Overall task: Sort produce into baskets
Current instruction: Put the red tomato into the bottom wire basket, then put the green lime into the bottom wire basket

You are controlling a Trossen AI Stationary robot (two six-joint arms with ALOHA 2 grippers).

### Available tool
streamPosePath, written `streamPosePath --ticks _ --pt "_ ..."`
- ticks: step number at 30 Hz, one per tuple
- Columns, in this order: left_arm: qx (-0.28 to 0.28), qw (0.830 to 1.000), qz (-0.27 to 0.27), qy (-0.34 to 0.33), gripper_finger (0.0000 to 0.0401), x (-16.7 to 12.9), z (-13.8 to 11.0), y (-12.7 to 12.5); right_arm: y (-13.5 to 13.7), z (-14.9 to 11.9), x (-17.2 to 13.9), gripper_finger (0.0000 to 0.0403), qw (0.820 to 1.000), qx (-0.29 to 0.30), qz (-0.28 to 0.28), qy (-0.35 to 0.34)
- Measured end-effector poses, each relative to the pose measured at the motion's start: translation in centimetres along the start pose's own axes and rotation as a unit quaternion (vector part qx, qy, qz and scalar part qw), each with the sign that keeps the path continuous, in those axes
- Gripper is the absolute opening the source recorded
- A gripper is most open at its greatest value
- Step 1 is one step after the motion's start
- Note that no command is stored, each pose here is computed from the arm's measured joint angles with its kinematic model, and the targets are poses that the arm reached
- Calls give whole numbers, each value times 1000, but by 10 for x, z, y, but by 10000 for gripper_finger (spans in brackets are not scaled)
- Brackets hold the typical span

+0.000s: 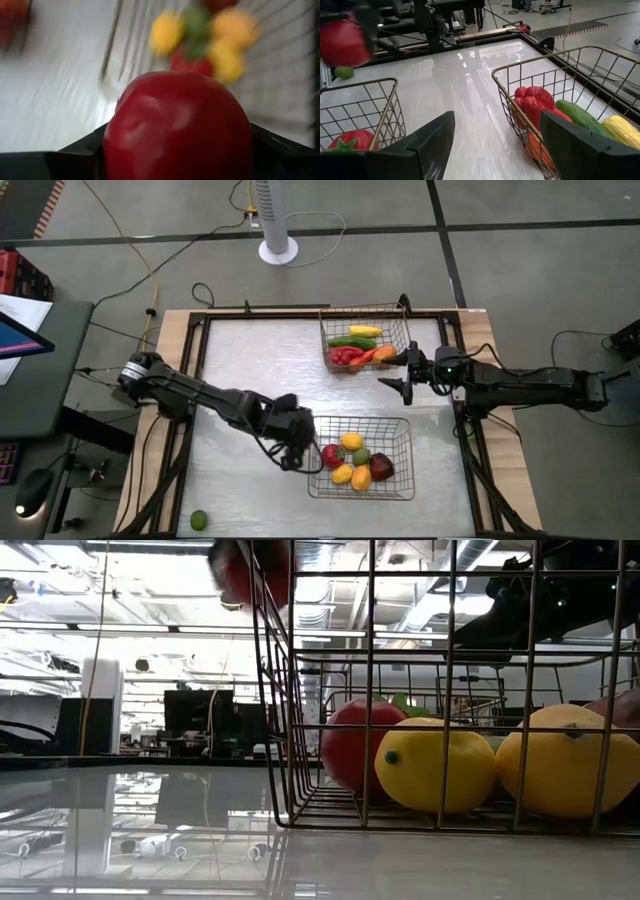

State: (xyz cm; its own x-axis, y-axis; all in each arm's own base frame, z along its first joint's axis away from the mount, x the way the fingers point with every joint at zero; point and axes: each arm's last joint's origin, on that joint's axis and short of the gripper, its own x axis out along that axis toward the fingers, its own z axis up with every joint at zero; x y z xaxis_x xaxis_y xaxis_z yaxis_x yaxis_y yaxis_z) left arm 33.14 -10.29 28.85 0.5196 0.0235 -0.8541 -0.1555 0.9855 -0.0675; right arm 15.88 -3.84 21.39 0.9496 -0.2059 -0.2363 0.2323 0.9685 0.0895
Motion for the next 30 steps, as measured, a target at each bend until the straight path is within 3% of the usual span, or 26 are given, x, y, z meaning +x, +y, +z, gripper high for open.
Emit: streamPosePath --ticks 3,7,11,18,21,24,26,30 --pt "4 996 -47 -79 265 4 20 -5 0 0 0 315 1000 0 0 1" --pt "19 989 -84 -121 270 14 30 -13 0 -1 0 315 1000 -1 0 5" --pt "25 987 -104 -119 301 25 31 -17 0 -1 0 315 1000 -2 1 7" --pt "18 988 -93 -119 366 27 33 -11 1 -1 0 315 1000 -4 3 7" --pt "-1 994 -90 -69 371 22 24 -11 1 -2 0 315 1000 -6 3 8" --pt "-20 997 -66 23 363 18 1 -22 1 -2 0 315 1000 -6 3 8" --pt "-33 996 -40 79 353 13 -19 -34 1 -1 0 315 1000 -8 3 8" --pt "-71 989 -4 128 329 -1 -55 -66 1 -1 0 315 1000 -11 3 6"
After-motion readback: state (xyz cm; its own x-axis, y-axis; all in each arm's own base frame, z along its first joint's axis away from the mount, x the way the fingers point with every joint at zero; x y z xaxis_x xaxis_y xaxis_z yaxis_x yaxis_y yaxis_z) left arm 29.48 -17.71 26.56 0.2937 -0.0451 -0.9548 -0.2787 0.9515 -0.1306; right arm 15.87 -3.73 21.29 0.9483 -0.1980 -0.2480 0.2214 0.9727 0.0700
